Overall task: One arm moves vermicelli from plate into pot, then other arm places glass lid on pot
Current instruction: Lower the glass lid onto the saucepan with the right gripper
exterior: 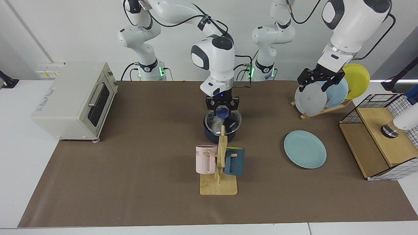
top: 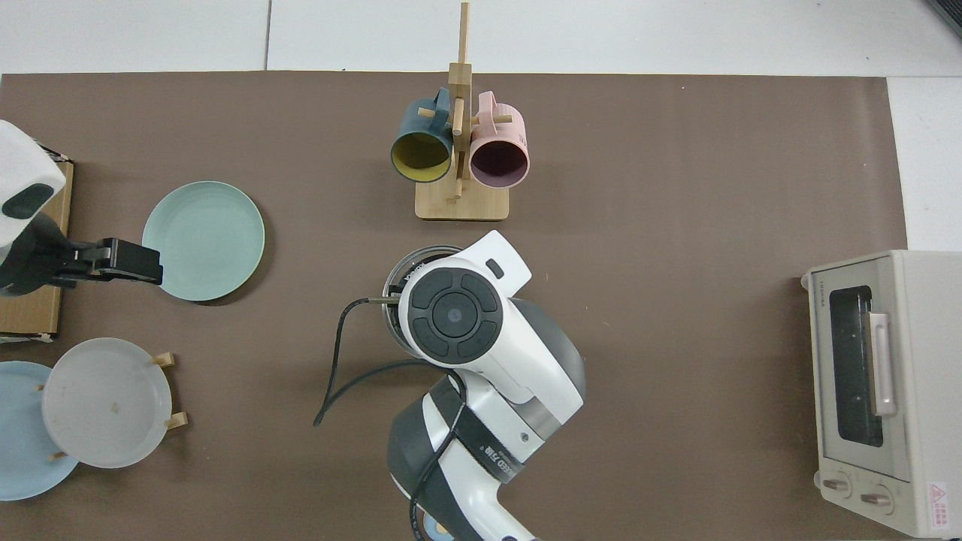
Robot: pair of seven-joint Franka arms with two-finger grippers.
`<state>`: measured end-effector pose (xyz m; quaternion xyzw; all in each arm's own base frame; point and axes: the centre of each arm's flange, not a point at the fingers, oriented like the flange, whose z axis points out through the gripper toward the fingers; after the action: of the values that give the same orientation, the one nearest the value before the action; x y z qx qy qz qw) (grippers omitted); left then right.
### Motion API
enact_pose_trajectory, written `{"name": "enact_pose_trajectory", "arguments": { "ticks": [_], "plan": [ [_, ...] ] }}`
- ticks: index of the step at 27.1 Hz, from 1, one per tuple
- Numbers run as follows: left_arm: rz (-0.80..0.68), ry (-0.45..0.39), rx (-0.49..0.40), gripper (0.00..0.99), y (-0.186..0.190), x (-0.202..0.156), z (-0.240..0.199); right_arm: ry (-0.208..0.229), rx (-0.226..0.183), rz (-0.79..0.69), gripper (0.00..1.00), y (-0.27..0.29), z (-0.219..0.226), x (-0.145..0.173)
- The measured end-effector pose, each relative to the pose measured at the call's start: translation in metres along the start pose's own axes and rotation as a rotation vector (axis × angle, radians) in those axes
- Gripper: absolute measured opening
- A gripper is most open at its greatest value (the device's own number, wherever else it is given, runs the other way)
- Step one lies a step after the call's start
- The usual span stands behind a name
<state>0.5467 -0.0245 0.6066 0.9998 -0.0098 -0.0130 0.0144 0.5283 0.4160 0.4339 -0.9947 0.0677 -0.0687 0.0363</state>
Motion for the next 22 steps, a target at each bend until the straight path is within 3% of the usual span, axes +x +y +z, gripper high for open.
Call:
{"name": "enact_pose_trajectory", "arguments": {
  "ticks": [22],
  "plan": [
    [0.000, 0.000, 0.000, 0.991, 0.000, 0.000, 0.000, 0.012, -0.045, -0.061, 0.66, -0.014, 0.025, -0.018]
  ]
}}
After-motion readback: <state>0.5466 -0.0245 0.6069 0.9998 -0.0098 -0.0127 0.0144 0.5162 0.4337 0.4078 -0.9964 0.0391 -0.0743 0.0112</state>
